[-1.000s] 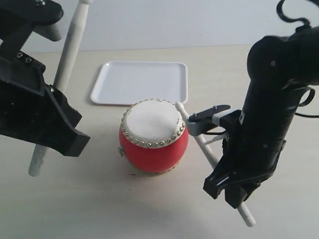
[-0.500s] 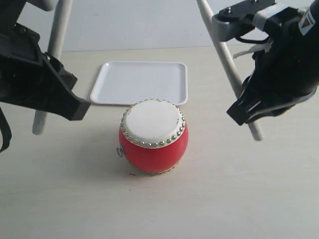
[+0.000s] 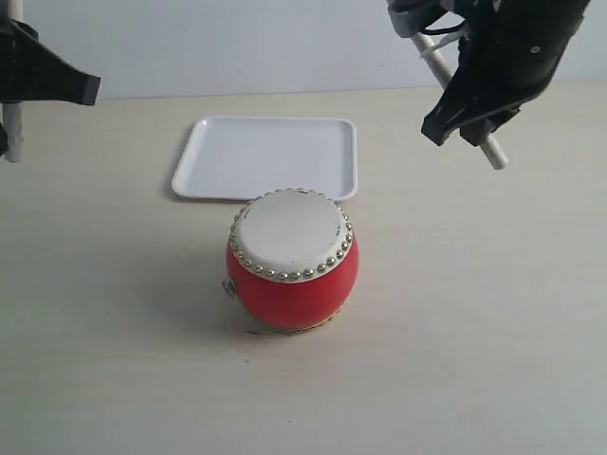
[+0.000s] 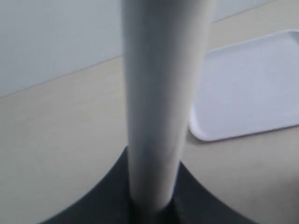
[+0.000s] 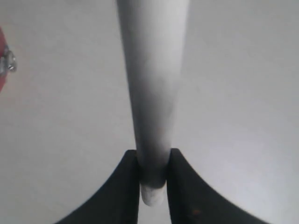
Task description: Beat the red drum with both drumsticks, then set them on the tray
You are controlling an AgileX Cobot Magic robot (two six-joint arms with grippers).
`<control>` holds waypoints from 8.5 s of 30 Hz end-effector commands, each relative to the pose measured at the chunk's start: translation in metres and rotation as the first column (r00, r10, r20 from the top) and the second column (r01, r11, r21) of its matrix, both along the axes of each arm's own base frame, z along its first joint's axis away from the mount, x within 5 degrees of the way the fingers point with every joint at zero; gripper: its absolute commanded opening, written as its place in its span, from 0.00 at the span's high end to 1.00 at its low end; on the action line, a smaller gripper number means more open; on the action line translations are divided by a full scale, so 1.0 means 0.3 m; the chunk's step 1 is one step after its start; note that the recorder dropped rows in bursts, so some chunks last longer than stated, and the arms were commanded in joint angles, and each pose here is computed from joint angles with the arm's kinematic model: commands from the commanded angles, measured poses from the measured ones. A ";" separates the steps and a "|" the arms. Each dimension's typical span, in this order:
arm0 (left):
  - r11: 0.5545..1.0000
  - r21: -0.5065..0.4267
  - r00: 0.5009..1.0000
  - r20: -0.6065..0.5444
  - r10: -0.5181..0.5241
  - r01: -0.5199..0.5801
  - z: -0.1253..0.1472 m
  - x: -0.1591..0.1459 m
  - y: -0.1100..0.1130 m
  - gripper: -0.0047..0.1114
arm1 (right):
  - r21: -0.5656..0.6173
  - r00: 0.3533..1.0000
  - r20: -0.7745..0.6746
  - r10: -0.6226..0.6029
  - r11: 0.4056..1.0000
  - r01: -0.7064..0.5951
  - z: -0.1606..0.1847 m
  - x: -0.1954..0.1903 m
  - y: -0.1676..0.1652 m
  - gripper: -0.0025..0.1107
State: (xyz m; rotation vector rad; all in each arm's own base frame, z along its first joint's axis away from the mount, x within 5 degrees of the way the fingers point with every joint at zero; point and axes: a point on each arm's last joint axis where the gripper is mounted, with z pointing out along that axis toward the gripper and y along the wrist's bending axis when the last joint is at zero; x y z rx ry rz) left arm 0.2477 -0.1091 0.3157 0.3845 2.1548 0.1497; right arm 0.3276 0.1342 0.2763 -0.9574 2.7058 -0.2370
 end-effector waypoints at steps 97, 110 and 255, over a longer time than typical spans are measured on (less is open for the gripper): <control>0.984 -0.149 0.994 0.030 0.102 -0.096 -0.119 0.273 0.183 0.96 | -0.081 0.836 0.208 0.507 0.861 -0.502 -0.314 0.537 0.402 0.75; 0.972 -0.236 0.999 0.049 -0.004 0.015 -0.235 0.347 0.126 0.96 | 0.411 0.905 0.089 0.415 0.813 -0.413 -0.130 0.395 0.472 0.75; 0.324 -0.874 0.903 0.241 -0.357 0.362 -0.304 0.415 0.270 0.96 | 0.095 0.742 -0.020 0.671 0.740 -0.666 -0.489 0.528 0.332 0.98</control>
